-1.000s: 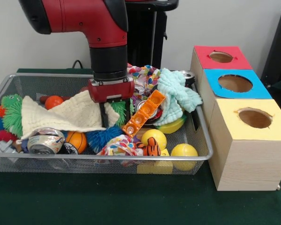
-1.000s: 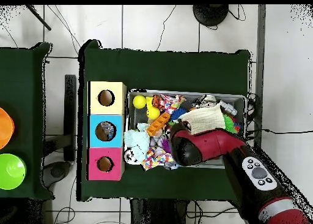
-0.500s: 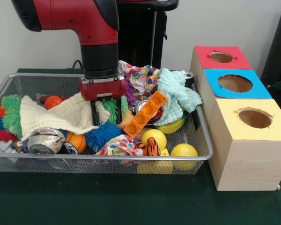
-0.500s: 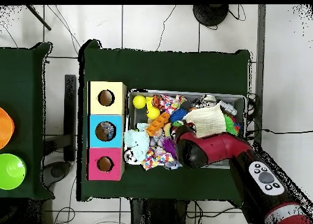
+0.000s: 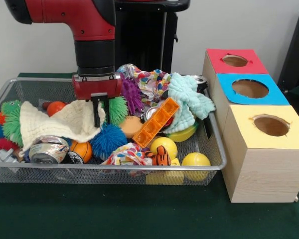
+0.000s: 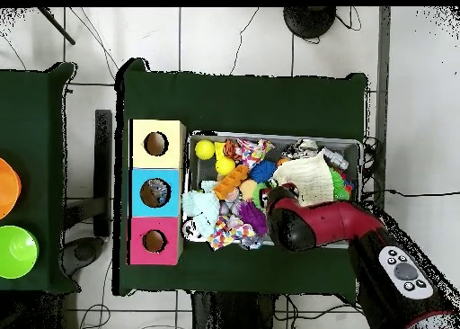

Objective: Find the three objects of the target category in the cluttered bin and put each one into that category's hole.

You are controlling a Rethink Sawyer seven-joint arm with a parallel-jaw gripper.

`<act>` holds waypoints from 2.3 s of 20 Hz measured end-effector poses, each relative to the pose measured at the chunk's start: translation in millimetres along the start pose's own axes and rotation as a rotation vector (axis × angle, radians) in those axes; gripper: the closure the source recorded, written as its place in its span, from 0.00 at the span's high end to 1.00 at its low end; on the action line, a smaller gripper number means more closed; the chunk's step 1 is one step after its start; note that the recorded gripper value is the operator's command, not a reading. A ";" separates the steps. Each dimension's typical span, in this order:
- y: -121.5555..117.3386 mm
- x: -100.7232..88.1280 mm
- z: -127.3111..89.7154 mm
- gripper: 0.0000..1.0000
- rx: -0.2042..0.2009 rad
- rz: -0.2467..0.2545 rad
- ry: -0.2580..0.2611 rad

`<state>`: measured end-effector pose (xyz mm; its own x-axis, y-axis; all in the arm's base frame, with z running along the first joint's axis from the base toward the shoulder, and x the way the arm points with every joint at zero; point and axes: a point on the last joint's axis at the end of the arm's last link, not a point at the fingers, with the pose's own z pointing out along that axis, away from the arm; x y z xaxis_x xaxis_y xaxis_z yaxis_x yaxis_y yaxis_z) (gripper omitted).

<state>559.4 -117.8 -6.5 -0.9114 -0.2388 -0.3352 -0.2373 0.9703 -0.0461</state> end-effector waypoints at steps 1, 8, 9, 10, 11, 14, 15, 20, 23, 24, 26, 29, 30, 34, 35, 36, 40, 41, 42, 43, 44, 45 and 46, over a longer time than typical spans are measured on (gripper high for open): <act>0.0 -0.1 -1.8 0.00 0.001 -0.001 0.000; 1.1 -2.7 -37.8 0.00 0.014 0.026 0.029; 0.6 -3.6 -48.1 0.00 0.016 0.043 0.045; -0.1 -4.4 -53.6 0.00 0.017 0.053 0.053; -2.4 -5.9 -65.7 0.00 0.021 0.077 0.070; -10.9 -10.2 -94.0 0.00 0.032 0.134 0.108; -16.0 -12.5 -108.6 0.00 0.039 0.163 0.127; -41.6 -23.7 -176.5 0.00 0.081 0.283 0.215; -52.5 -31.5 -205.0 0.00 0.103 0.315 0.243; -56.0 -35.5 -218.6 0.00 0.115 0.324 0.253; -60.3 -42.7 -239.5 0.00 0.132 0.334 0.265; -60.0 -49.8 -251.9 0.00 0.143 0.331 0.262; -58.9 -55.2 -258.4 0.00 0.149 0.322 0.255; -55.3 -69.5 -273.8 0.00 0.162 0.298 0.230; -54.7 -71.4 -275.6 0.00 0.163 0.296 0.226; -53.9 -74.1 -278.5 0.00 0.166 0.293 0.221; -50.6 -84.1 -292.8 0.00 0.172 0.285 0.210; -50.1 -85.3 -295.4 0.00 0.172 0.286 0.211; -48.8 -88.3 -303.1 0.00 0.172 0.286 0.215; -48.2 -89.4 -306.5 0.00 0.172 0.285 0.217; -47.6 -90.7 -310.8 0.00 0.172 0.284 0.220; -46.9 -92.0 -315.2 0.00 0.173 0.282 0.222; -46.4 -93.2 -319.3 0.00 0.174 0.280 0.222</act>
<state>548.0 -152.6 327.4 -0.9879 0.0519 -0.1463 0.0736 0.9864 -0.1467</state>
